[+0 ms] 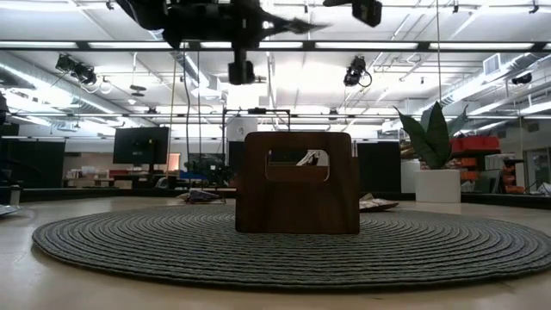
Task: Pick & Place Tea
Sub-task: Put the purple tea bag into the middle section of the wooden organizer
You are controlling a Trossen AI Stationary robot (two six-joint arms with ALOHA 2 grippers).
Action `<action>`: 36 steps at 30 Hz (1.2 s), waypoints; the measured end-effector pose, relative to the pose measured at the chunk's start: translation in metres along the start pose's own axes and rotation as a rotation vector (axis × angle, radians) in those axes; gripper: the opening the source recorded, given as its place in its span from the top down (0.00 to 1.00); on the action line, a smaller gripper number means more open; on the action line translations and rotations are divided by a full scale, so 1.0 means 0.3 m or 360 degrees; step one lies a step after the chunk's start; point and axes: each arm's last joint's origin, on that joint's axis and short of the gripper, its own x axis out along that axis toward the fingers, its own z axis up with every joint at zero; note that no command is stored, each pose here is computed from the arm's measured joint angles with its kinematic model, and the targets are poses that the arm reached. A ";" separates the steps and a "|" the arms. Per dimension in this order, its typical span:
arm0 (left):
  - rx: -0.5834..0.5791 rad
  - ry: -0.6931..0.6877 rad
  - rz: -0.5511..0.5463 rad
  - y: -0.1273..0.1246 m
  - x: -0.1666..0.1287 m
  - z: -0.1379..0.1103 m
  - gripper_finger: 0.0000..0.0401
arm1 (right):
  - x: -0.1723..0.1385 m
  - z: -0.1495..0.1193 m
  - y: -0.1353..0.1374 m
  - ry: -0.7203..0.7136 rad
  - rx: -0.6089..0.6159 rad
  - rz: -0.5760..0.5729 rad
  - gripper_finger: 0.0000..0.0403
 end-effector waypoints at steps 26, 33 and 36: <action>0.0706 -0.1068 -0.0107 -0.239 -0.220 0.130 0.98 | -0.123 0.102 0.108 -0.0975 -0.0043 -0.0247 0.65; 0.0736 -0.1075 -0.0094 -0.247 -0.210 0.119 0.98 | -0.092 0.144 0.083 -0.1082 0.0007 -0.0228 0.65; 0.0733 -0.1103 -0.0090 -0.253 -0.207 0.115 0.98 | -0.071 0.148 0.076 -0.1057 0.0008 -0.0191 0.65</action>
